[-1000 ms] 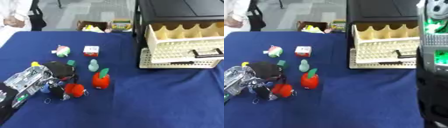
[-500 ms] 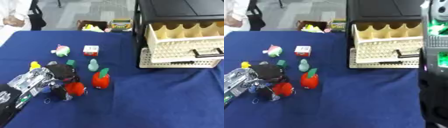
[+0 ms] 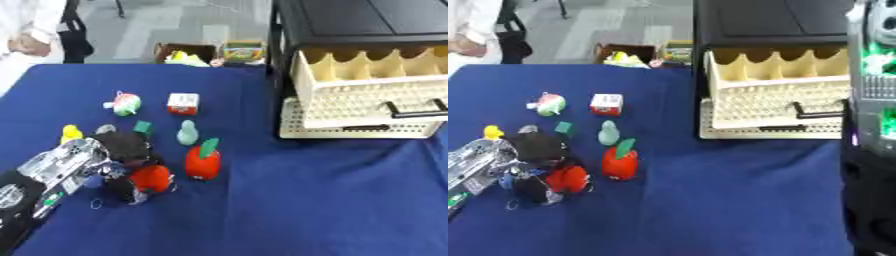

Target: Pick up objects from table and place into drawer.

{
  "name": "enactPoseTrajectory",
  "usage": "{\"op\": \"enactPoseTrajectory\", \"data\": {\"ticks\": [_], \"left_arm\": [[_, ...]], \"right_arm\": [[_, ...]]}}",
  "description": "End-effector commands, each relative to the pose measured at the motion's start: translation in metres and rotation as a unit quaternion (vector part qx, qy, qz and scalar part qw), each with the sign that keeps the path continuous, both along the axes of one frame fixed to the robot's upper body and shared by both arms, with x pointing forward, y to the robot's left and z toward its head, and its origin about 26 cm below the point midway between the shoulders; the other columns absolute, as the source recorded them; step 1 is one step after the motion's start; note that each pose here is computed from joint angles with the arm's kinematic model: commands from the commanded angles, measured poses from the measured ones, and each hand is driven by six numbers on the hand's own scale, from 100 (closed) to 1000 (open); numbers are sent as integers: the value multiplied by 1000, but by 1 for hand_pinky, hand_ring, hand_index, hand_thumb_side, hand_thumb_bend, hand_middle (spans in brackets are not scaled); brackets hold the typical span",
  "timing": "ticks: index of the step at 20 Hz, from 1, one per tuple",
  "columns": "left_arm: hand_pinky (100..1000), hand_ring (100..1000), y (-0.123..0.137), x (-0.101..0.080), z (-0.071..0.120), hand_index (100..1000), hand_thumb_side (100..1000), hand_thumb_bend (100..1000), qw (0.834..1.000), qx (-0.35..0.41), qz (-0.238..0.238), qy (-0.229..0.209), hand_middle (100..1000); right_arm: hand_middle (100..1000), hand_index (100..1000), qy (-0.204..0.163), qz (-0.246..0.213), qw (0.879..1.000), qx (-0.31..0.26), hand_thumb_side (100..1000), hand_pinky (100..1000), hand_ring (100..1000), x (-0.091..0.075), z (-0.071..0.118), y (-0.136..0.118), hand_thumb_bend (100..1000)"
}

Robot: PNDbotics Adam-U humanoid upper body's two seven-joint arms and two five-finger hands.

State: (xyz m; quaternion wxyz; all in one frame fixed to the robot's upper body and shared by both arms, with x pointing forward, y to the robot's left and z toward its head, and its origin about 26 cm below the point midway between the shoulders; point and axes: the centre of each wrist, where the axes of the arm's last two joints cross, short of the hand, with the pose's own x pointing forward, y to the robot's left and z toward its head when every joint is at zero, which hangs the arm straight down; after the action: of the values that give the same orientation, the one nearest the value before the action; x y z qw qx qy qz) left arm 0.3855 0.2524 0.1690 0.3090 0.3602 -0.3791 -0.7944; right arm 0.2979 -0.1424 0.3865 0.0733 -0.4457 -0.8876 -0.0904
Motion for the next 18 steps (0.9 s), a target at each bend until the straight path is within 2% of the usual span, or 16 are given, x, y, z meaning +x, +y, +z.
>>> {"op": "enactPoseTrajectory", "data": {"ticks": [1, 2, 3, 4, 5, 7, 8, 14, 16, 18], "left_arm": [[235, 490, 4, 1, 5, 752, 488, 295, 1000, 7, 7, -6, 445], [207, 463, 4, 1, 6, 715, 437, 278, 1000, 6, 6, -9, 411], [202, 459, 3, 1, 7, 709, 428, 274, 1000, 5, 5, -11, 405], [161, 428, 3, 0, 8, 677, 388, 229, 1000, 3, 3, -14, 373], [154, 423, 2, -1, 10, 672, 384, 217, 1000, 1, 2, -16, 368], [106, 388, 1, -2, 15, 649, 347, 122, 1000, -5, -1, -24, 338], [100, 382, 1, -4, 18, 643, 340, 106, 1000, -8, -2, -30, 333], [100, 354, -2, -12, 34, 623, 308, 100, 998, -32, -9, -46, 312], [100, 354, -3, -16, 39, 625, 303, 100, 998, -39, -11, -47, 312], [100, 349, -3, -20, 45, 621, 299, 100, 998, -47, -12, -49, 309]], "right_arm": [[637, 788, -12, 1, 1000, 4, 956, 647, 628, -5, 6, -3, 100], [637, 788, -12, 1, 1000, 5, 956, 647, 628, -5, 5, -3, 100], [637, 788, -11, 1, 1000, 5, 956, 647, 628, -5, 5, -3, 100], [637, 788, -11, 0, 1000, 5, 955, 648, 629, -5, 5, -3, 100], [637, 788, -10, 0, 1000, 4, 955, 648, 629, -5, 5, -3, 100], [638, 789, -10, -1, 1000, 4, 954, 650, 631, -5, 4, -4, 100], [639, 789, -10, -2, 1000, 4, 954, 650, 632, -5, 4, -4, 100], [637, 789, -2, -5, 1000, 1, 956, 646, 628, -2, 1, -4, 100], [636, 796, 17, -14, 1000, -3, 965, 640, 621, 4, -1, -7, 100], [648, 805, 52, -31, 998, -7, 983, 649, 623, 13, -4, -12, 100]]}}
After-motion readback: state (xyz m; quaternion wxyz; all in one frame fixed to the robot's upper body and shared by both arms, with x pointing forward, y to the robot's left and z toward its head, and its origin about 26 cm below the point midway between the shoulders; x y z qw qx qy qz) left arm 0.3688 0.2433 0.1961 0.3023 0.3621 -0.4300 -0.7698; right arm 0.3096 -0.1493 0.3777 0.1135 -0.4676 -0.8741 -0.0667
